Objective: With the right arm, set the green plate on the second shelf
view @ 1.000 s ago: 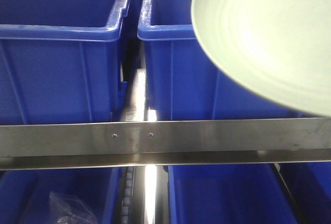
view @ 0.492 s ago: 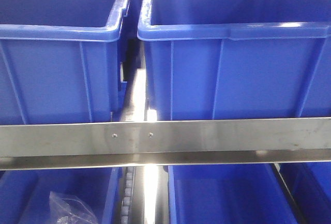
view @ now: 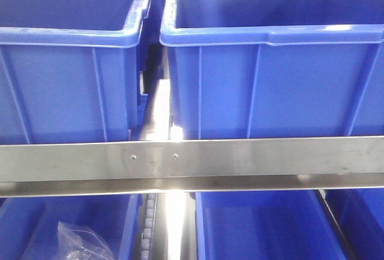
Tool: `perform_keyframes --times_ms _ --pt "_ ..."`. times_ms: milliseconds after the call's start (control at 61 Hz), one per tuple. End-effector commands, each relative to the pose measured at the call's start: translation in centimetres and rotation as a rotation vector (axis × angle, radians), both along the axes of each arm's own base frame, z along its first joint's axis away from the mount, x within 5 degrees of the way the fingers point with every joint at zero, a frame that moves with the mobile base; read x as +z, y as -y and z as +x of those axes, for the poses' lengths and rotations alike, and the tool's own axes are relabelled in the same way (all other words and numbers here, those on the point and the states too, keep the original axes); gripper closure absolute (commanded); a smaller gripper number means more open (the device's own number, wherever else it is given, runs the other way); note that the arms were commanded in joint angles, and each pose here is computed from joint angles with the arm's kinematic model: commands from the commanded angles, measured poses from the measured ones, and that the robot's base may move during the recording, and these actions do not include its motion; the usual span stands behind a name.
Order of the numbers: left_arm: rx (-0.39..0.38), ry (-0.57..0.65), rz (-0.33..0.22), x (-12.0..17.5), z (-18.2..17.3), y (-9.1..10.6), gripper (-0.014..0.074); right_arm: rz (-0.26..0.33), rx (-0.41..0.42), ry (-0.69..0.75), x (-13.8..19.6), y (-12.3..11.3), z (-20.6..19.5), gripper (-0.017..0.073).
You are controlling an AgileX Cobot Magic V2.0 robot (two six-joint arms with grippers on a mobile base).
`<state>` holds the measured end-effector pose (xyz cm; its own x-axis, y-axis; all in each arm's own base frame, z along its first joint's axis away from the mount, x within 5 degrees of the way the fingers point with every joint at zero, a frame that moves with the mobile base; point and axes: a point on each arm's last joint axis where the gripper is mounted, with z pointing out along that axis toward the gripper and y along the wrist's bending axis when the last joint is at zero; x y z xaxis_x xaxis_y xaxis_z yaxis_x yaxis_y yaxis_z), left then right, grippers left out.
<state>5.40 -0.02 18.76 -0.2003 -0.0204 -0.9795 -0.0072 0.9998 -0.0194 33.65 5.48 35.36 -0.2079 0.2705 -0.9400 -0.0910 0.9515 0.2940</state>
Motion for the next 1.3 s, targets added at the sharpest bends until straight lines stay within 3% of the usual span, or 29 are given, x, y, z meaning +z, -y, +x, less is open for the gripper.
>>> perform_keyframes --times_ms 0,115,262,377,541,803,984,1279 --pt "0.0 0.061 -0.001 -0.5 0.1 0.0 0.047 0.017 -0.036 0.176 3.0 0.5 0.4 0.0357" --pt "0.0 0.061 -0.001 -0.5 0.1 0.0 0.047 -0.001 -0.035 0.156 2.1 0.4 1.0 0.0142" --pt "0.0 0.061 -0.001 -0.5 0.1 0.0 0.047 0.002 -0.036 0.18 3.0 0.5 0.3 0.0129" --pt "0.0 0.061 -0.001 -0.5 0.1 0.0 0.047 0.006 -0.036 0.211 3.9 0.8 -1.9 0.0223" --pt "0.0 0.061 -0.001 -0.5 0.1 0.0 0.047 -0.033 -0.034 0.243 3.6 1.8 -8.0 0.0527" --pt "0.0 0.061 -0.001 -0.5 0.1 0.0 0.047 -0.156 -0.029 0.269 -0.8 3.3 -17.1 0.0508" --pt "0.0 0.061 -0.001 -0.5 0.1 0.0 0.047 -0.155 -0.031 0.297 -3.3 3.9 -20.7 0.0508" --pt "0.0 0.061 -0.001 -0.5 0.1 0.0 0.047 -0.156 -0.027 0.29 -3.9 3.9 -21.4 0.0508"
